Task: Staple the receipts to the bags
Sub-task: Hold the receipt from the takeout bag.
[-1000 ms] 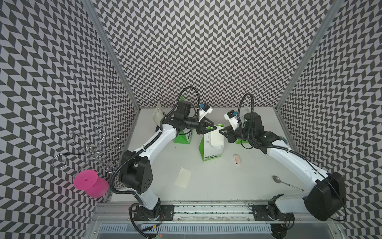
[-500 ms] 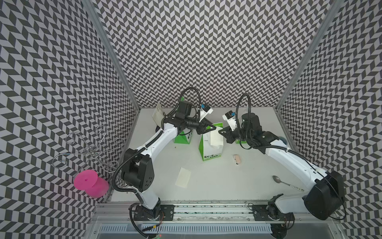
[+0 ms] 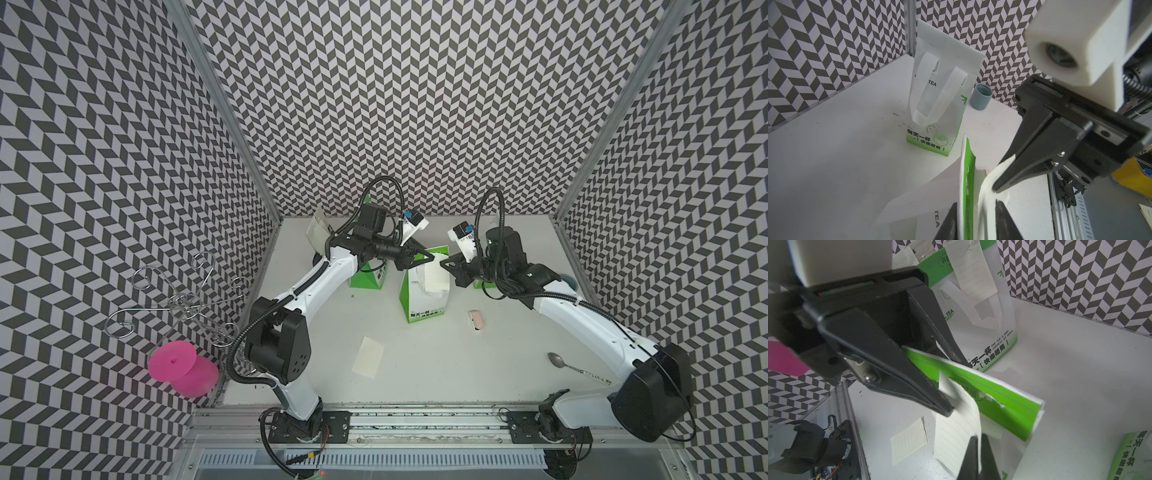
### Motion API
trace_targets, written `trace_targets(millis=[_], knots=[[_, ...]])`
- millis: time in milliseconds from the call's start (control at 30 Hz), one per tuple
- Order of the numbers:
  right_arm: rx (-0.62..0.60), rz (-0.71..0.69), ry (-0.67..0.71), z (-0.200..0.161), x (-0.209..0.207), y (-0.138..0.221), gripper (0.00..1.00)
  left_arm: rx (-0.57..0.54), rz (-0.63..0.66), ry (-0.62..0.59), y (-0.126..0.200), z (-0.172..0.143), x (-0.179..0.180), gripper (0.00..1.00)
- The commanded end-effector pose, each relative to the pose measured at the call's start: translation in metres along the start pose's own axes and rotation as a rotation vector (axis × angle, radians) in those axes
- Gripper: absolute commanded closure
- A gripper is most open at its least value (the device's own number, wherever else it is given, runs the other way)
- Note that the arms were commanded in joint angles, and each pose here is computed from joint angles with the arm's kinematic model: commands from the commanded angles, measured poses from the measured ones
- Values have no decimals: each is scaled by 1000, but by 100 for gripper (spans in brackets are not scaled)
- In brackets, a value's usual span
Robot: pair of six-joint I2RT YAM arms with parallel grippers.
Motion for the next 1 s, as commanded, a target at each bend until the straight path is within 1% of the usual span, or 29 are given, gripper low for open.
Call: trace_targets(millis=[0,100,267,433,633,900,967], knots=[[-72,-8,40,25,1,2,100,-10,-22,-50,1,11,-9,70],[-64,-2,45,25,2,0,100,-7,-20,-54,0,11,-10,75],[-52,-7,52,23,2,-3,100,-2,-14,-59,-2,11,-9,79],[-31,-18,54,18,0,-5,100,-6,-9,-64,0,12,-10,76],[-35,-27,56,19,0,-5,100,-3,-13,-63,-1,12,-10,80],[-28,-44,51,19,-3,-8,100,-3,-16,-72,-1,12,-11,95],[-29,-50,48,18,-4,-7,100,-3,-14,-76,-1,11,-11,100]])
Point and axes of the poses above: each gripper's point midway between its finger pads, its own y axis back along the fingers, its own x axis along the line the jaws close on, z = x × y, the point moved 4 cm from there along y, back along the fingers, and after that the axes turned 7 degrees about y, right-handed, at the moved point
